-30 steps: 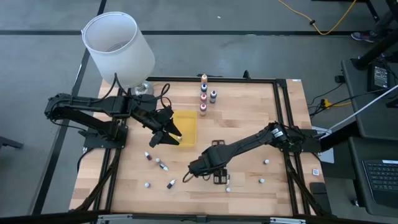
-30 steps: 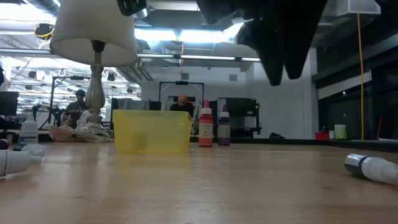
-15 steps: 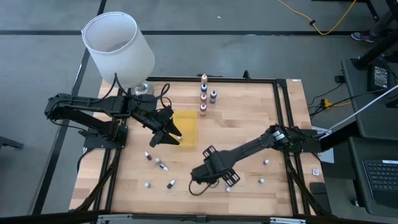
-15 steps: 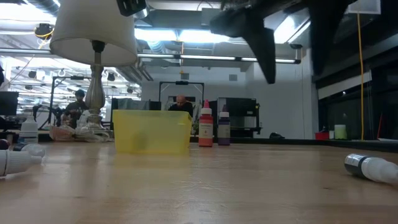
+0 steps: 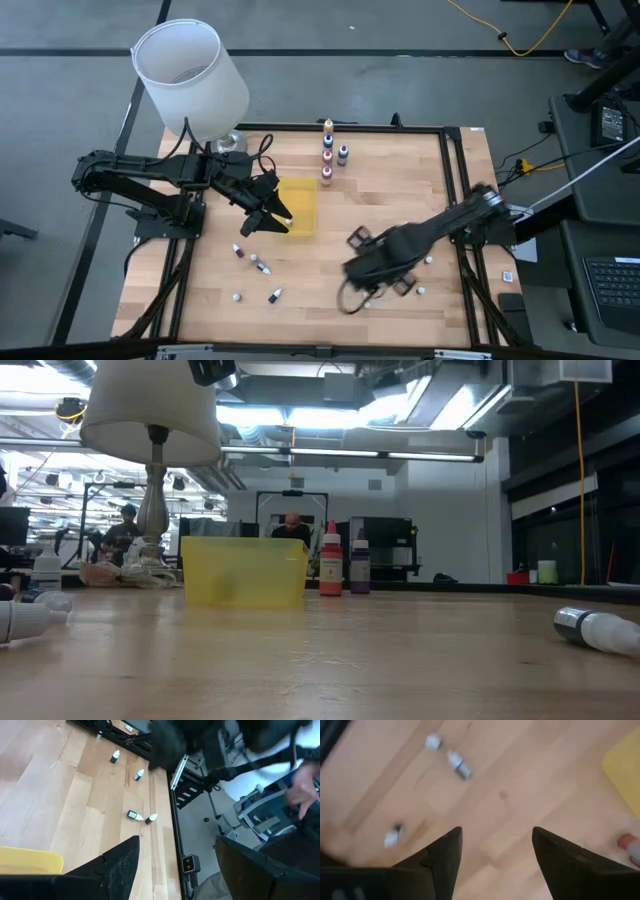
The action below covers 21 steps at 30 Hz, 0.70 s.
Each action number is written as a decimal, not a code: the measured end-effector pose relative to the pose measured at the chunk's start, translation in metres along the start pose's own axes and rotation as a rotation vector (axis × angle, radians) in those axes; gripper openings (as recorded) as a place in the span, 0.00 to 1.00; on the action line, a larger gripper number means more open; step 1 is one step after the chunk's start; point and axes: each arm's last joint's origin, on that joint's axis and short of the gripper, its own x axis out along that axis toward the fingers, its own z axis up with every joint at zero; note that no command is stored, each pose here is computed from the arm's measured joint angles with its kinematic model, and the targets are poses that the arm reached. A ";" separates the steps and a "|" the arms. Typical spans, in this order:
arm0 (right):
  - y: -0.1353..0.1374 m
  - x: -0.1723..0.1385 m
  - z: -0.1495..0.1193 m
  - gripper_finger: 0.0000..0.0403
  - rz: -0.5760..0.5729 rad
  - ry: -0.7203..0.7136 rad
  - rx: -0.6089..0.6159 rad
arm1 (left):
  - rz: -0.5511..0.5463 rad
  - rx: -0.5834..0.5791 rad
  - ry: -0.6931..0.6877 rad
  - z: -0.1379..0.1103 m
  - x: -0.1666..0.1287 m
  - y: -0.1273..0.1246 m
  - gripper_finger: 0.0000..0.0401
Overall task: Pick & Place food coloring
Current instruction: Put the small dark green bottle into the yellow bin
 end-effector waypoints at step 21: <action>0.030 0.085 -0.047 0.60 -0.202 -0.313 -0.278 | 0.007 -0.002 0.001 0.000 0.000 0.000 0.63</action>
